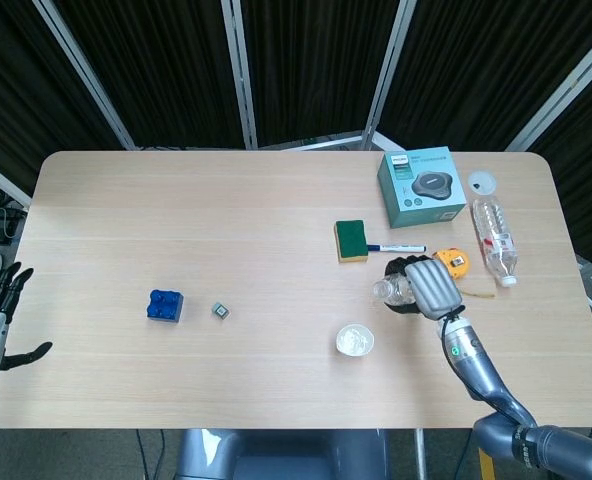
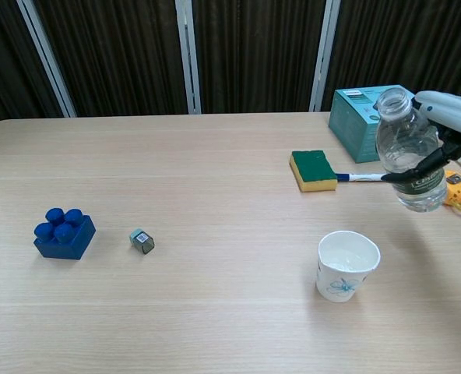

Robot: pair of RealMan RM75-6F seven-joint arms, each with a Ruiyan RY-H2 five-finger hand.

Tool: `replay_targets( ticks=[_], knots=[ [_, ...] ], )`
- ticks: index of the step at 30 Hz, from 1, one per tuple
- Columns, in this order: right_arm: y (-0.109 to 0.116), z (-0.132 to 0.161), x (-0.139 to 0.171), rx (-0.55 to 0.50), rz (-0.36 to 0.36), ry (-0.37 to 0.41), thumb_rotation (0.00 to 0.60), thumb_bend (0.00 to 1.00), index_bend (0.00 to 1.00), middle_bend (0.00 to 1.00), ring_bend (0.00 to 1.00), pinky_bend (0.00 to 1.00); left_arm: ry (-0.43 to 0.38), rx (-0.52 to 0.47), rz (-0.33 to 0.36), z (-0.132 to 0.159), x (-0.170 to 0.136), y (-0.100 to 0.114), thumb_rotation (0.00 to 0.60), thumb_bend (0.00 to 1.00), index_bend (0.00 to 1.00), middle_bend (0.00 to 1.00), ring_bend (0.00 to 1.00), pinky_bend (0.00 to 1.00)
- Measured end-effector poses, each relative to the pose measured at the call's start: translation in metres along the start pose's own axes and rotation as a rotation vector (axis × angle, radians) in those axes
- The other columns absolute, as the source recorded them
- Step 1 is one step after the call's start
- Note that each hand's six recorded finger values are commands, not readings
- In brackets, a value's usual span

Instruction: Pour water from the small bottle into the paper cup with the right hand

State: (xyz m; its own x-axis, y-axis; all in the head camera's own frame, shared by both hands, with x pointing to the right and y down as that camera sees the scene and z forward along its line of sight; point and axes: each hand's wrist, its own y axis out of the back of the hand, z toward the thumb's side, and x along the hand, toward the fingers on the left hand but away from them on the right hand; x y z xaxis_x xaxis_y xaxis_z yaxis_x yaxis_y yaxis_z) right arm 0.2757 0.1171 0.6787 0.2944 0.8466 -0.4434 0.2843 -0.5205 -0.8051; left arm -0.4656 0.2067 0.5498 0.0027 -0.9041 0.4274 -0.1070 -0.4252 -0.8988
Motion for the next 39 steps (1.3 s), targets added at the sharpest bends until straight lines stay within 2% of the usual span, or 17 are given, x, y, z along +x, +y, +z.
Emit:
replay_targets(
  ticks=[7,11,19,22,29,32,36,39],
  knots=[
    [-0.012,-0.016,-0.017,-0.396,-0.014,-0.112,0.600,0.43,0.51,0.60,0.58,0.50,0.009,0.003,-0.007,-0.002,0.001,-0.002,0.600,0.00,0.00,0.00,0.00,0.00],
    [-0.021,-0.024,-0.022,-0.514,-0.023,-0.150,0.600,0.43,0.51,0.60,0.58,0.50,0.016,0.006,-0.015,-0.003,0.003,-0.005,0.600,0.00,0.00,0.00,0.00,0.00],
    [-0.042,-0.032,-0.030,-0.568,-0.073,-0.164,0.600,0.43,0.51,0.60,0.58,0.50,0.028,0.012,-0.022,-0.005,0.006,-0.008,0.600,0.00,0.00,0.00,0.00,0.00],
    [-0.048,-0.032,-0.032,-0.565,-0.081,-0.155,0.600,0.40,0.49,0.59,0.57,0.46,0.032,0.012,-0.025,-0.006,0.007,-0.008,0.600,0.00,0.00,0.00,0.00,0.00],
    [-0.056,-0.029,-0.031,-0.573,-0.095,-0.126,0.600,0.12,0.25,0.45,0.46,0.38,0.034,0.011,-0.025,-0.007,0.007,-0.008,0.600,0.00,0.00,0.00,0.00,0.00],
    [-0.058,-0.028,-0.030,-0.577,-0.090,-0.115,0.600,0.03,0.18,0.38,0.38,0.34,0.033,0.011,-0.025,-0.006,0.007,-0.008,0.600,0.00,0.00,0.00,0.00,0.00],
    [-0.058,-0.029,-0.028,-0.584,-0.081,-0.107,0.600,0.00,0.04,0.27,0.28,0.28,0.032,0.009,-0.020,-0.006,0.006,-0.007,0.600,0.00,0.00,0.00,0.00,0.00],
    [-0.057,-0.029,-0.026,-0.590,-0.077,-0.100,0.600,0.00,0.01,0.22,0.23,0.26,0.032,0.006,-0.018,-0.006,0.006,-0.006,0.600,0.00,0.00,0.00,0.00,0.00]
  ],
)
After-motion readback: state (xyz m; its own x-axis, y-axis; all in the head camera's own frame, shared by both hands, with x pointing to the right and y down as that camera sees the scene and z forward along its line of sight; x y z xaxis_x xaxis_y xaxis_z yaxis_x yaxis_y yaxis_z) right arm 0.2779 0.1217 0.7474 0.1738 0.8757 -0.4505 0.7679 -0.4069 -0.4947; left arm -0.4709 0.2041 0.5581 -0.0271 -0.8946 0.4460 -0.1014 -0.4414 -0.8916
